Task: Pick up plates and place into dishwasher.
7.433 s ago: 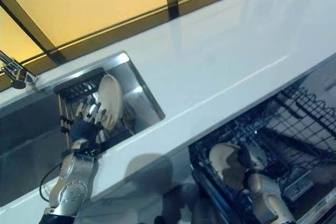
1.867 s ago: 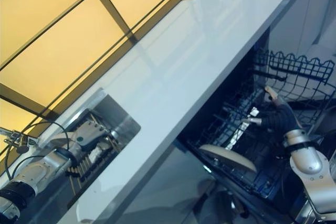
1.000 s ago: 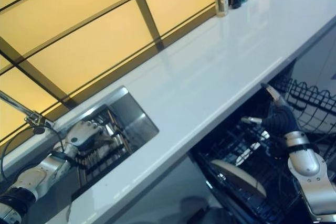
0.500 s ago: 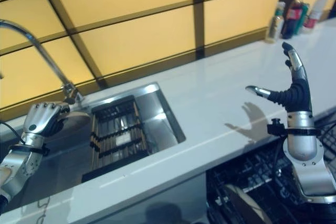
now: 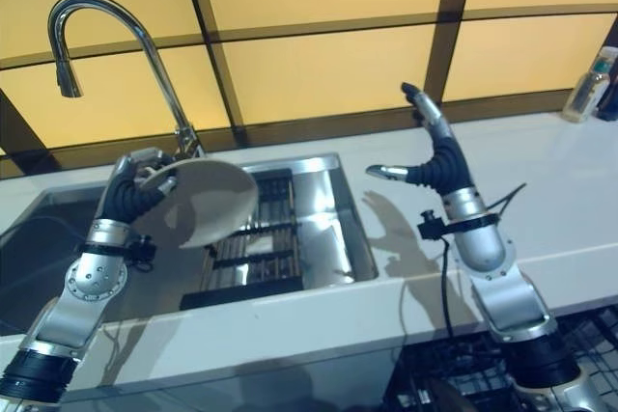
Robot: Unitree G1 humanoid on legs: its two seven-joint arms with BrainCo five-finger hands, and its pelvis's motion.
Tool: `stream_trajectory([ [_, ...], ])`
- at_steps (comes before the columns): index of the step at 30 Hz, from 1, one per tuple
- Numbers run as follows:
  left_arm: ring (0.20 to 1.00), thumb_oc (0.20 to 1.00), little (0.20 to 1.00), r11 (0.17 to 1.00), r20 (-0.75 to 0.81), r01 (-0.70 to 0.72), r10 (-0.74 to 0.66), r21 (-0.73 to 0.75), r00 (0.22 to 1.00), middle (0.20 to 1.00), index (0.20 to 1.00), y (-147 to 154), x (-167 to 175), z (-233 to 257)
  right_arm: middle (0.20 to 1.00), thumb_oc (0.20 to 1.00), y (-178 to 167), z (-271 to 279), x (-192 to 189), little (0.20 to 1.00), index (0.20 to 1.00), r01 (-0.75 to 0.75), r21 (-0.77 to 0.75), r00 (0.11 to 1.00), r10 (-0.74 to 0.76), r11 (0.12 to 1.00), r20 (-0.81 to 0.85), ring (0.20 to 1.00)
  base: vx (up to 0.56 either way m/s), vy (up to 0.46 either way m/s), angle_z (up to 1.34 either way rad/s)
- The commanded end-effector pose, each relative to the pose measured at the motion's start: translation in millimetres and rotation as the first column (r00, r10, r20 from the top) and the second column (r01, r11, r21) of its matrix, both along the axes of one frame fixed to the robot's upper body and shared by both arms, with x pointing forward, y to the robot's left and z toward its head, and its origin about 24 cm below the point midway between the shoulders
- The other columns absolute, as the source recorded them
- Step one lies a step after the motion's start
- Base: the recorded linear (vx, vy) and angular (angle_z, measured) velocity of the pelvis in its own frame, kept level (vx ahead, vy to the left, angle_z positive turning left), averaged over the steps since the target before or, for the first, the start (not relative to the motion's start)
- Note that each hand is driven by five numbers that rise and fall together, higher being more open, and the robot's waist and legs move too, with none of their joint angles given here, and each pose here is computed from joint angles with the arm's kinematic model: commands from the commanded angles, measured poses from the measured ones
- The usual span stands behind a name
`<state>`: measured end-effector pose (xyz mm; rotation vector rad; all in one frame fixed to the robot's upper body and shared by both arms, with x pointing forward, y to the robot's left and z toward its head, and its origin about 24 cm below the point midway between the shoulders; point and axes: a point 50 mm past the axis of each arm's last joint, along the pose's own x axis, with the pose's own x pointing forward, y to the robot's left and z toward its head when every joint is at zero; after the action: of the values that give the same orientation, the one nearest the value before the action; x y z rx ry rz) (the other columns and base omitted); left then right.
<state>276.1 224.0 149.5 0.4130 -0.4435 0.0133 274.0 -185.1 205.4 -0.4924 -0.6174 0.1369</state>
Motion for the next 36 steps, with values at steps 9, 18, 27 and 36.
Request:
stream_trajectory([
  [9,0.200,0.200,0.200,0.777,0.201,0.501,-0.459,-0.380,0.865,0.200,0.200,-71,-3,36,1.000,1.000,56,22,-1,1.000,1.000,-0.317,0.032,0.948,0.317,0.948,0.024,1.000,-0.05,-0.014,0.03],
  [18,0.200,0.200,0.200,0.819,0.166,0.468,-0.438,-0.331,0.883,0.200,0.200,-66,-2,34,1.000,1.000,45,-9,17,1.000,1.000,-0.183,0.062,0.957,0.193,0.981,-0.218,1.000,-0.05,-0.001,0.00],
  [27,0.200,0.200,0.200,0.856,0.171,0.420,-0.385,-0.301,0.907,0.200,0.200,-61,-2,32,1.000,1.000,29,-74,27,1.000,1.000,-0.045,0.226,0.793,0.172,0.973,-0.584,1.000,-0.01,0.003,0.00],
  [36,0.200,0.200,0.200,0.834,0.157,0.421,-0.391,-0.356,0.907,0.200,0.200,-60,-2,24,1.000,1.000,42,-102,26,1.000,1.000,-0.046,0.365,0.670,0.300,0.930,-0.679,1.000,0.00,0.000,0.00],
])
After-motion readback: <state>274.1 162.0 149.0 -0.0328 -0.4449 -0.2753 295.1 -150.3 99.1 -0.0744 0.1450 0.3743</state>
